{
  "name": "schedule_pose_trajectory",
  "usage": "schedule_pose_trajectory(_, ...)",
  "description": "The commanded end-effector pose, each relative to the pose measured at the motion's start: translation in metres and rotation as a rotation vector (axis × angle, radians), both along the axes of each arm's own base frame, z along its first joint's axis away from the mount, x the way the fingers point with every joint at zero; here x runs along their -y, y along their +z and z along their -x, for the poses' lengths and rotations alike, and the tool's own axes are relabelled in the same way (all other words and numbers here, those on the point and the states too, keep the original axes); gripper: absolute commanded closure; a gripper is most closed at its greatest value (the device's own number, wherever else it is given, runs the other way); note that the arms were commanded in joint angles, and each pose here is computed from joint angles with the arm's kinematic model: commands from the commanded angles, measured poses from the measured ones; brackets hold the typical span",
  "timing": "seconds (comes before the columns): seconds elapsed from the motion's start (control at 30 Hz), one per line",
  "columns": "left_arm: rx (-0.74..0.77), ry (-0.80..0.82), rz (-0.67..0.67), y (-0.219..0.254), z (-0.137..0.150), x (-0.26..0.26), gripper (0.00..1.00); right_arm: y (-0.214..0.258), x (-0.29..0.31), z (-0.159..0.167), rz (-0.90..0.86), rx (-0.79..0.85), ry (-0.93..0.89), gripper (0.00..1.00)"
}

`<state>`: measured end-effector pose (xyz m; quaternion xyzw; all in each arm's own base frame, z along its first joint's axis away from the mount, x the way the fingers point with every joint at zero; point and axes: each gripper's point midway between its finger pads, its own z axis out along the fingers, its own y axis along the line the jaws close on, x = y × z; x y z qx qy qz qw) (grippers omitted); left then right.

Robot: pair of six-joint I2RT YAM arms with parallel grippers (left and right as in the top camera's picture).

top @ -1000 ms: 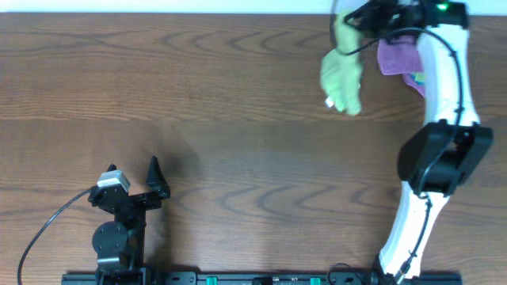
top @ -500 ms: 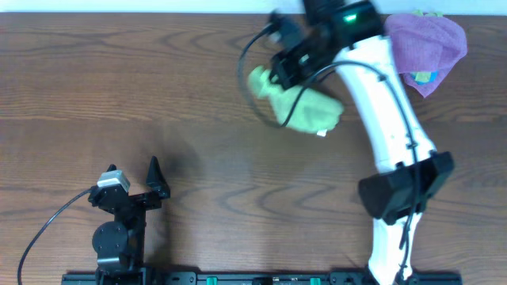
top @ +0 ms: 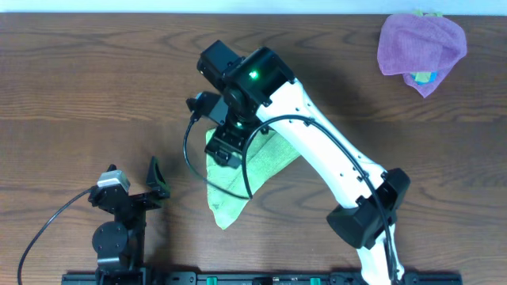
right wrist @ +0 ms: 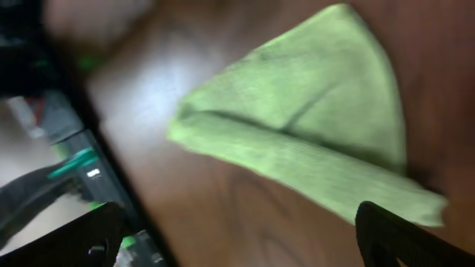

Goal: Fold the cloth
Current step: 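Lift the green towel with the right gripper and drag it to table center, then release the towel and move the right gripper to its right corner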

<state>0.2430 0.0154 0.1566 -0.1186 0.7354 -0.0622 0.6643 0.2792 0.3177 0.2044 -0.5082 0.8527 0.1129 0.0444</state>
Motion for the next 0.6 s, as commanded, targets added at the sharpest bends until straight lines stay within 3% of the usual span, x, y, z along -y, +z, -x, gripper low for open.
schedule_pose_trajectory(0.0, -0.048, 0.011, 0.004, -0.021, 0.0, -0.002, 0.05, 0.003, 0.023, -0.033, 0.046, 0.097, -0.097, 0.01)
schedule_pose_trajectory(0.07, -0.048, 0.011, 0.004, -0.021, 0.0, -0.001, 0.05, 0.0, 0.034, -0.053, 0.035, 0.11, -0.15, 0.01)
schedule_pose_trajectory(0.1, -0.048, 0.011, 0.004, -0.021, 0.0, -0.002, 0.05, -0.005, 0.045, -0.07, 0.031, 0.113, -0.206, 0.06)
schedule_pose_trajectory(0.2, -0.048, 0.011, 0.004, -0.021, 0.0, -0.002, 0.04, -0.017, 0.069, -0.1, 0.008, 0.087, -0.325, 0.62)
schedule_pose_trajectory(0.3, -0.048, 0.011, 0.004, -0.021, 0.0, -0.001, 0.05, -0.036, 0.082, -0.117, -0.014, 0.026, -0.379, 0.99)
schedule_pose_trajectory(0.43, -0.048, 0.011, 0.004, -0.021, 0.0, -0.001, 0.05, -0.072, 0.092, -0.124, 0.028, -0.055, -0.408, 0.99)
schedule_pose_trajectory(0.57, -0.048, 0.011, 0.004, -0.021, 0.0, -0.002, 0.05, -0.103, 0.098, -0.11, 0.108, -0.162, -0.407, 0.98)
